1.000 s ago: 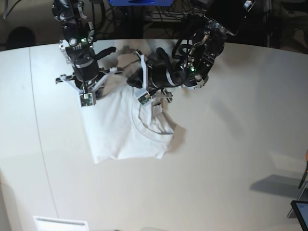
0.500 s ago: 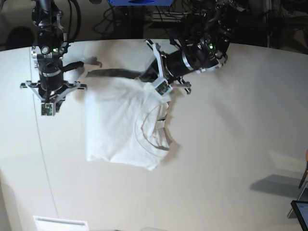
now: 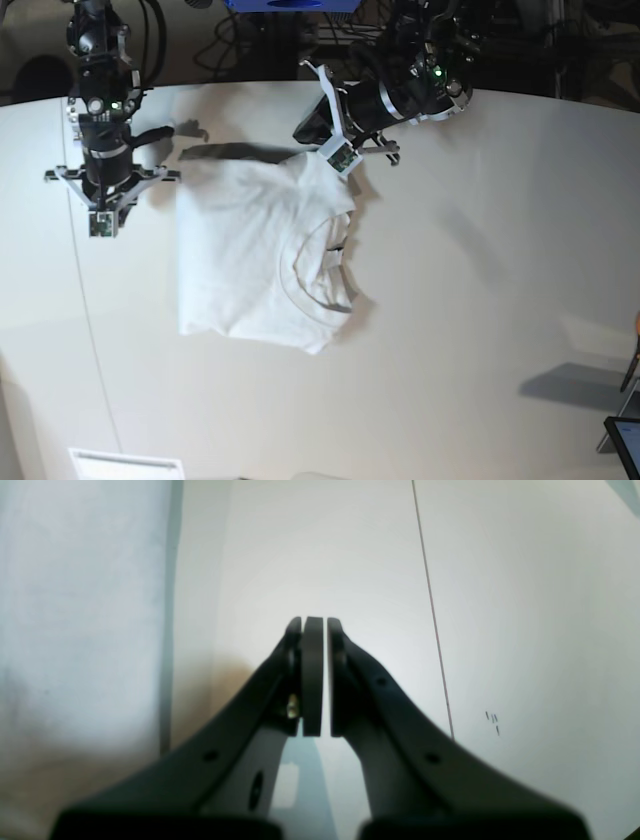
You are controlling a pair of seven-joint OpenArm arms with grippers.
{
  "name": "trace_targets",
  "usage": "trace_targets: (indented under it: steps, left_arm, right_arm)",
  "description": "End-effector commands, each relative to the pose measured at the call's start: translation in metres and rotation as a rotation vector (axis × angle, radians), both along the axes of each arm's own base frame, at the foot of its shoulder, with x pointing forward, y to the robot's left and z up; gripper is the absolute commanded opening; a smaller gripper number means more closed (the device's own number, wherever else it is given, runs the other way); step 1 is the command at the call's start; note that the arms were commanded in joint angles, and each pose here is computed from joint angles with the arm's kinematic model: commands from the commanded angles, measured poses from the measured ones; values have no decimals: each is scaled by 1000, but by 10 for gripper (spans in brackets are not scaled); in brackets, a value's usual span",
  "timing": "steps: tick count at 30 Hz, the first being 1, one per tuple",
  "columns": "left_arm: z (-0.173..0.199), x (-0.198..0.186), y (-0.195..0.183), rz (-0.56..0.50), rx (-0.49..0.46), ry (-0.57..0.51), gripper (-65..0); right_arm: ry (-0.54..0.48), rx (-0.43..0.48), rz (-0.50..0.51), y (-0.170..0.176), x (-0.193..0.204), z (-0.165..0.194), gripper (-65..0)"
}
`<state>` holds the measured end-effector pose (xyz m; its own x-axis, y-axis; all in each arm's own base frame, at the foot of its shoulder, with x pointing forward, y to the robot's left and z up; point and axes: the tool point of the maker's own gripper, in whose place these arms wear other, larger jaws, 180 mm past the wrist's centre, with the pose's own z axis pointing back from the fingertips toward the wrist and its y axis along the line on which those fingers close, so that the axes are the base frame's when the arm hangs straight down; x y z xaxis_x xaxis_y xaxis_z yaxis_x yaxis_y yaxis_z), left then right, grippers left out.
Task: Fold the T-shirt properly
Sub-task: 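Raise both grippers away from the folded shirt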
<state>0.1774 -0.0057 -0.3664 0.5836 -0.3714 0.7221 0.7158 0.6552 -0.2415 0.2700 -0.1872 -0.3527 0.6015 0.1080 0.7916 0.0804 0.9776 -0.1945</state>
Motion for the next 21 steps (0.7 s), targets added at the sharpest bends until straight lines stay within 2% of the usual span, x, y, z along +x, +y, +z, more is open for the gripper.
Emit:
trace_targets:
  steps: [1,3,7,9,13,17,21]
  left_arm:
    - [19,11,-9,21,-75,-65,-650]
    - [25,17,-12,45,-116,-95,-650]
    - [28,23,-12,62,-127,-104,-650]
    - [30,33,-8,76,-121,-124,-650]
    - [22,56,12,177,-98,-120,-650]
    - [24,69,18,195,-90,-137,-650]
    - [-6,72,25,211,-60,-63,-650]
  right_arm:
    - [-49,-14,3,-2,7,12,-633]
    - [-48,-14,3,-2,6,12,-633]
    - [-40,-14,1,-3,5,10,-633]
    - [-34,-14,1,-3,3,8,-633]
    - [-29,-12,3,-2,2,6,-633]
    - [-11,-13,1,-2,0,-1,-633]
    - [-9,-11,1,-2,0,-2,-633]
